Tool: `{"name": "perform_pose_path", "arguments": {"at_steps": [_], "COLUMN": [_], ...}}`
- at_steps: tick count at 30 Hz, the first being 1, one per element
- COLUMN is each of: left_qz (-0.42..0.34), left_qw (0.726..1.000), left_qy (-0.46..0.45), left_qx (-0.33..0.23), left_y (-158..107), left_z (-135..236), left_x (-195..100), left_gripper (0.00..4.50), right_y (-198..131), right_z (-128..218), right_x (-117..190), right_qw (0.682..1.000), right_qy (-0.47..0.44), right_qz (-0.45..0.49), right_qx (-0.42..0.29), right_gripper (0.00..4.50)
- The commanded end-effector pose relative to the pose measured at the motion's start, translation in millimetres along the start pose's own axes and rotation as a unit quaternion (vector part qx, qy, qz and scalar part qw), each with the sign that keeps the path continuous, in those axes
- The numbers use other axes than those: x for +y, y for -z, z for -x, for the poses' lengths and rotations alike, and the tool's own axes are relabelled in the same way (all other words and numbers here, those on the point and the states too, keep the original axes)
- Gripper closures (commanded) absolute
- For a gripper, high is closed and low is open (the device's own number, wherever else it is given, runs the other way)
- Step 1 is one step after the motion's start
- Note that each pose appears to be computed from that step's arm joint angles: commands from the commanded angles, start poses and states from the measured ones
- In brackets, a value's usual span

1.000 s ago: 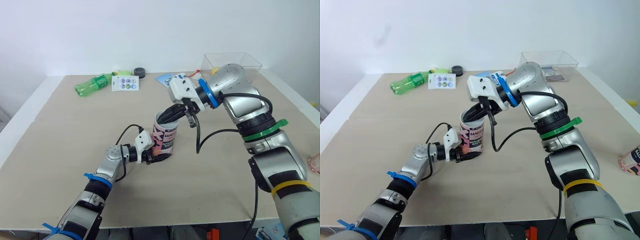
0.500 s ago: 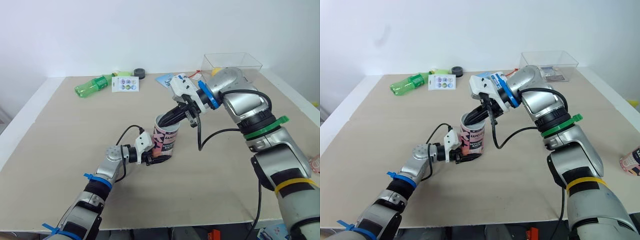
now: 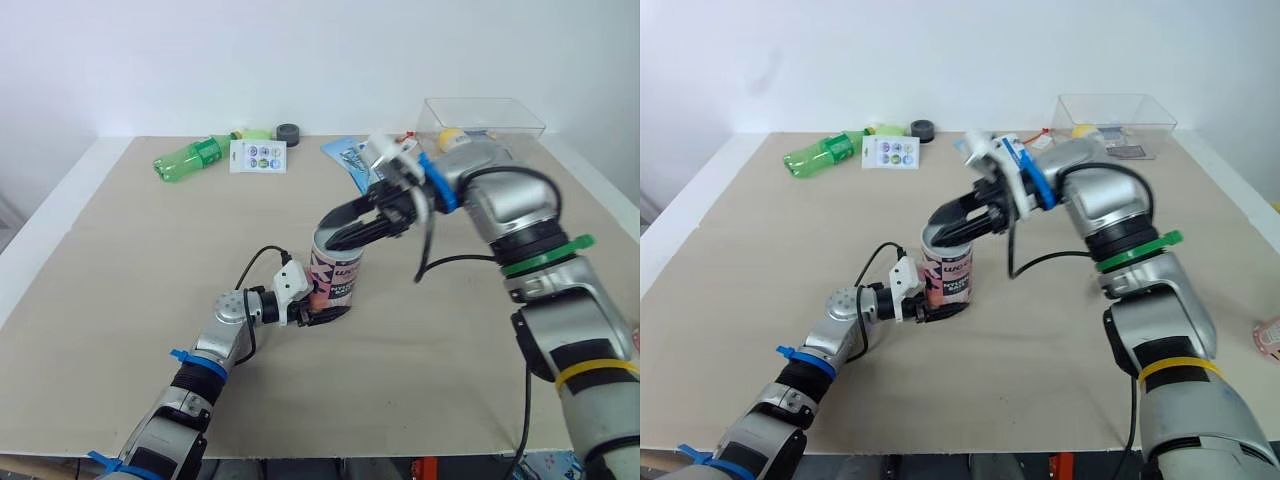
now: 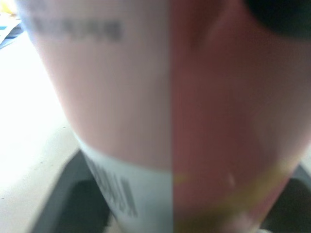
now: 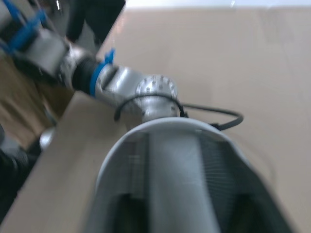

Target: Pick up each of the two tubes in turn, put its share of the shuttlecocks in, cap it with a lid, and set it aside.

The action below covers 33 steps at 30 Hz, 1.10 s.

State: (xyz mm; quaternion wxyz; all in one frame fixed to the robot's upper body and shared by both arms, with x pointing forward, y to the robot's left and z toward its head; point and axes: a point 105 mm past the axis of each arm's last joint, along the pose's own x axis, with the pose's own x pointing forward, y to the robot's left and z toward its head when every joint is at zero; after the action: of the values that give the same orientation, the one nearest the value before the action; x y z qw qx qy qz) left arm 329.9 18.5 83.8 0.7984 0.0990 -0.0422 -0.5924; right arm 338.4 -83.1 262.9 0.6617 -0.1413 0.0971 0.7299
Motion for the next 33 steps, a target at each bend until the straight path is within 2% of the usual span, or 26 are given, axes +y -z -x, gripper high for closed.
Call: {"name": "perform_pose_path", "arguments": {"at_steps": [1, 2, 6, 11, 16, 21, 27, 33], "left_qz": [0.009, 0.008, 0.005, -0.002, -0.029, -0.053, -0.063, -0.058], "left_qw": [1.0, 1.0, 1.0, 1.0, 0.998, 0.997, 0.996, 0.996], "left_qy": [-0.014, -0.014, -0.005, 0.017, 0.032, 0.024, 0.001, 0.002], "left_qx": [0.016, 0.016, 0.018, 0.018, 0.037, 0.06, 0.057, 0.062], "left_y": [7.4, 6.6, 6.0, 2.8, -1.9, -6.0, -17.0, -24.0], "left_z": [5.1, 5.3, 7.2, 14.8, 38.2, 65.0, 83.4, 92.8], "left_x": [5.5, 6.2, 5.0, 0.9, -0.9, 1.0, -2.5, -12.5], "left_gripper": [0.0, 0.0, 0.0, 0.0, 0.0, 0.0, 0.0, 0.0], "right_y": [-22.1, -18.7, 0.5, 27.8, 83.4, 118.2, 140.9, 150.2], "right_z": [48.6, 56.6, 75.9, 81.1, 45.3, 23.4, -1.1, -20.6], "right_x": [3.9, 4.2, 9.8, 17.6, 29.8, 34.0, 36.7, 34.0], "right_qw": [0.996, 0.995, 0.991, 0.984, 0.987, 0.987, 0.989, 0.991], "right_qy": [0.05, 0.066, 0.112, 0.151, 0.145, 0.146, 0.133, 0.115], "right_qz": [0.023, 0.023, 0.006, -0.023, -0.051, -0.04, -0.006, 0.009], "right_qx": [-0.074, -0.074, -0.079, -0.088, -0.056, -0.051, -0.057, -0.062], "right_gripper": [0.28, 0.02, 0.02, 0.02, 0.02, 0.02, 0.02, 0.02]}}
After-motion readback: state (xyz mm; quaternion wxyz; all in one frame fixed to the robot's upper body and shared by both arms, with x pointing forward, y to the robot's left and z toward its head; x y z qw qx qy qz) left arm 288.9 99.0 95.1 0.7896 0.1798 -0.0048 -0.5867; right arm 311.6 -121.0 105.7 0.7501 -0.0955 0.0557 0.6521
